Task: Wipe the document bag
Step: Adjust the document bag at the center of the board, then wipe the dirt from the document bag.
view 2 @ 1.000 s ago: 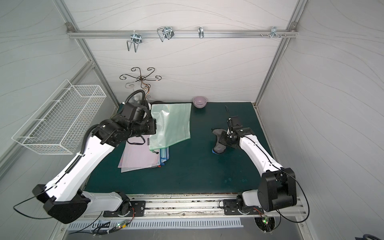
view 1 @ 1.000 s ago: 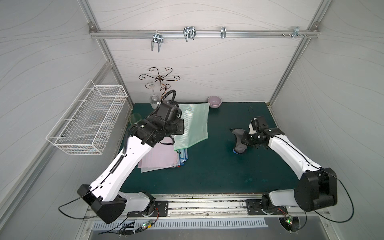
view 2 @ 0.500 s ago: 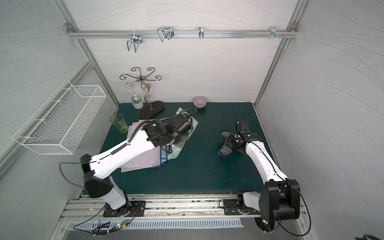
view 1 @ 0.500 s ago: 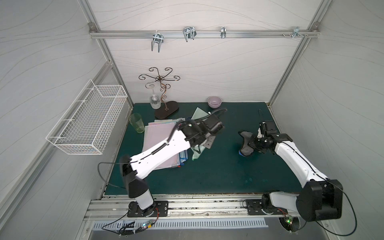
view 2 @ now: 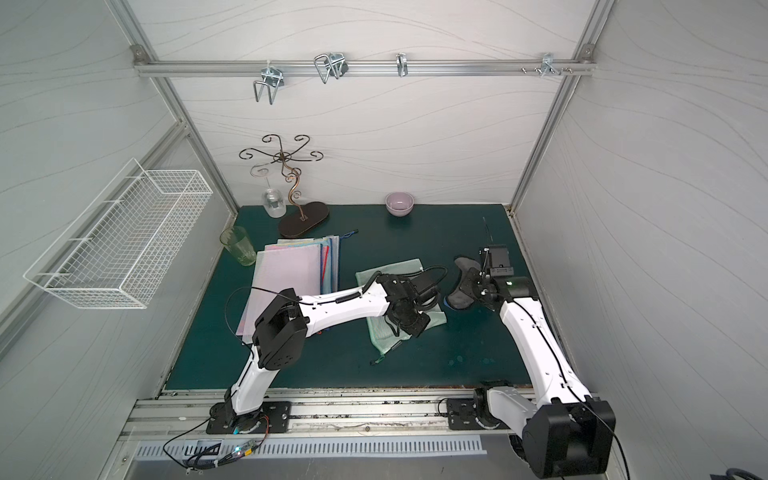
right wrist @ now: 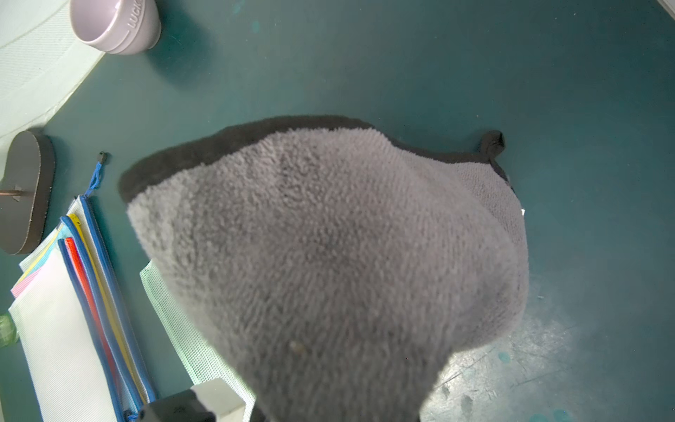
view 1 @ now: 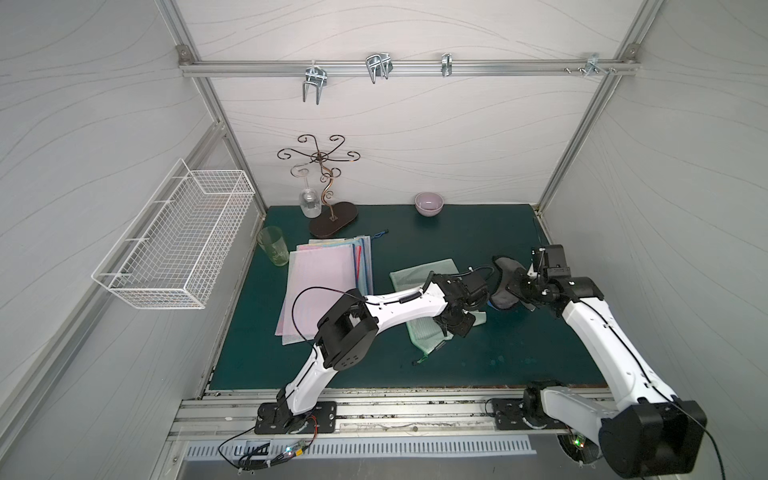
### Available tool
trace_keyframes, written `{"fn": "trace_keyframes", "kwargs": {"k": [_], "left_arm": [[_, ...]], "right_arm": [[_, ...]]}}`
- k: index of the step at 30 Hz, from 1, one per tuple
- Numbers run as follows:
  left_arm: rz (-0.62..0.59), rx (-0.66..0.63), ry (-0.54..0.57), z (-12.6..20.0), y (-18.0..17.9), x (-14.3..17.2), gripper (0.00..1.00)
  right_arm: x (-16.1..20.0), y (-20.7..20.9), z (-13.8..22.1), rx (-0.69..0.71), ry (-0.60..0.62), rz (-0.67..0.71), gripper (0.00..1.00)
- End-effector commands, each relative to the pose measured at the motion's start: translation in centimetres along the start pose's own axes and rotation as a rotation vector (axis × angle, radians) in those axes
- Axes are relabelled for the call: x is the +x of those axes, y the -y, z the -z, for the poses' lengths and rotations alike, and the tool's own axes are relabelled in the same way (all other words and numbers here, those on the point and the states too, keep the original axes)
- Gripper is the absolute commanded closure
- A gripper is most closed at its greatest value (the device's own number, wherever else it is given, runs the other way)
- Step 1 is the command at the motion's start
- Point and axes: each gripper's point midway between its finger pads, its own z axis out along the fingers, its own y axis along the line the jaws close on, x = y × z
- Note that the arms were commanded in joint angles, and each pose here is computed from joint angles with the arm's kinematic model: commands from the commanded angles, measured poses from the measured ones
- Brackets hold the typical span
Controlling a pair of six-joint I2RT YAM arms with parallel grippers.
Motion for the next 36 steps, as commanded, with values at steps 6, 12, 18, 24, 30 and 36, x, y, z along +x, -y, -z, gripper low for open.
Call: {"fn": "trace_keyframes", "kwargs": {"k": [6,12,18,24,30,36], "left_arm": [[-0.009,0.131,0.080,2.6,2.0,-0.3,0.57],[0.105,0.194,0.154,6.2,0.6,0.0,0.54],[0.454,0.215,0.184,5.8,-8.0,1.2,0.95],[0.603,0.201,0.134,2.3,-12.9,1.6,1.00],[0.721,0.199,0.115,-0.2,-14.9,1.2,1.00],[0.819,0.131,0.065,-1.6,-16.6,2.7,1.00]], "right_arm": [[0.2,-0.1,-0.2,-0.008,-0.016,0.002,1.00],[0.6,-1.6,-0.4,-0.037,-0.034,0.054,1.00],[2.9,-6.3,-1.2,-0.148,-0.142,0.184,1.00],[10.0,-12.3,-3.3,-0.295,-0.402,0.333,1.00],[17.0,-13.9,-6.3,-0.357,-0.674,0.304,1.00],[19.4,-8.7,-9.7,-0.114,-0.830,0.257,1.00]]}}
